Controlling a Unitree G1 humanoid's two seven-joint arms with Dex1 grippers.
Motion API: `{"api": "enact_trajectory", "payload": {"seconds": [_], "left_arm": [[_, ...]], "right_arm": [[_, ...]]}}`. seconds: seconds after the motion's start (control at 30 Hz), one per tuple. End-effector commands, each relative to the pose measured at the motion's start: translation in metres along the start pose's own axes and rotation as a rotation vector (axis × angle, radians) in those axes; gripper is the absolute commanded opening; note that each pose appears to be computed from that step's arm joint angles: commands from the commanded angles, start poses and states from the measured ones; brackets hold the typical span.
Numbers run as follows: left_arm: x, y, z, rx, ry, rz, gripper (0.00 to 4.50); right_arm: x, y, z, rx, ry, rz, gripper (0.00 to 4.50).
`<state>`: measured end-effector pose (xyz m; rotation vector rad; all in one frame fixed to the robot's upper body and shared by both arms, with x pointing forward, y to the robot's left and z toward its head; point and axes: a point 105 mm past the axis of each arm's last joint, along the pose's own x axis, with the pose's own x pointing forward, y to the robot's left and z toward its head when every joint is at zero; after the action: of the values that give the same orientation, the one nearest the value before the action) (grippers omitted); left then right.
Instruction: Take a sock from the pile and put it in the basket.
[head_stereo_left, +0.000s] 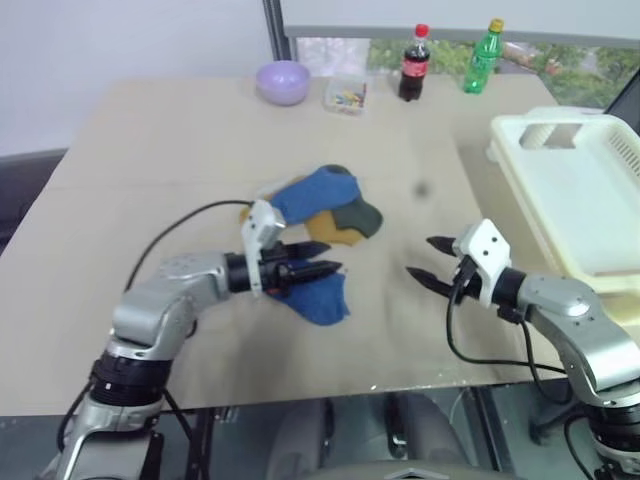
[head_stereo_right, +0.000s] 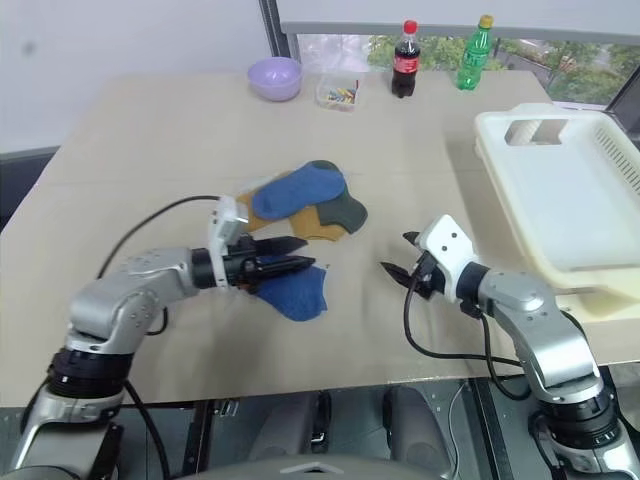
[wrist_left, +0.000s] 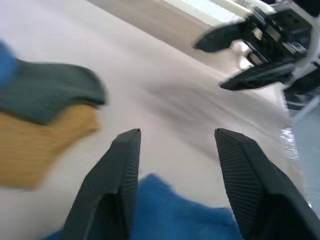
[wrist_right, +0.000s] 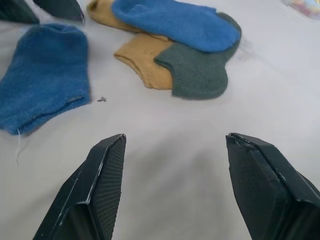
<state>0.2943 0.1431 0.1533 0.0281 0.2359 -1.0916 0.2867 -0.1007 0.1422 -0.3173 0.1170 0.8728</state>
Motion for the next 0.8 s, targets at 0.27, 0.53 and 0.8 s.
{"api": "enact_trajectory", "payload": {"seconds": [0.27, 0.53, 0.8], "left_arm": [[-0.052, 0.036, -0.032, 0.069, 0.147, 0.263, 2.62], [-0.039, 0.035, -0.058, 0.044, 0.183, 0.289, 2.72], [-0.043, 0.011, -0.061, -0.024, 0.137, 0.302, 0.1]], "right_arm": [[0.061, 0.05, 0.011, 0.039, -0.006, 0.357, 3.27], [0.088, 0.042, -0.027, -0.039, 0.141, 0.343, 2.53], [0.078, 0.039, -0.022, -0.096, 0.119, 0.364, 0.0]]}}
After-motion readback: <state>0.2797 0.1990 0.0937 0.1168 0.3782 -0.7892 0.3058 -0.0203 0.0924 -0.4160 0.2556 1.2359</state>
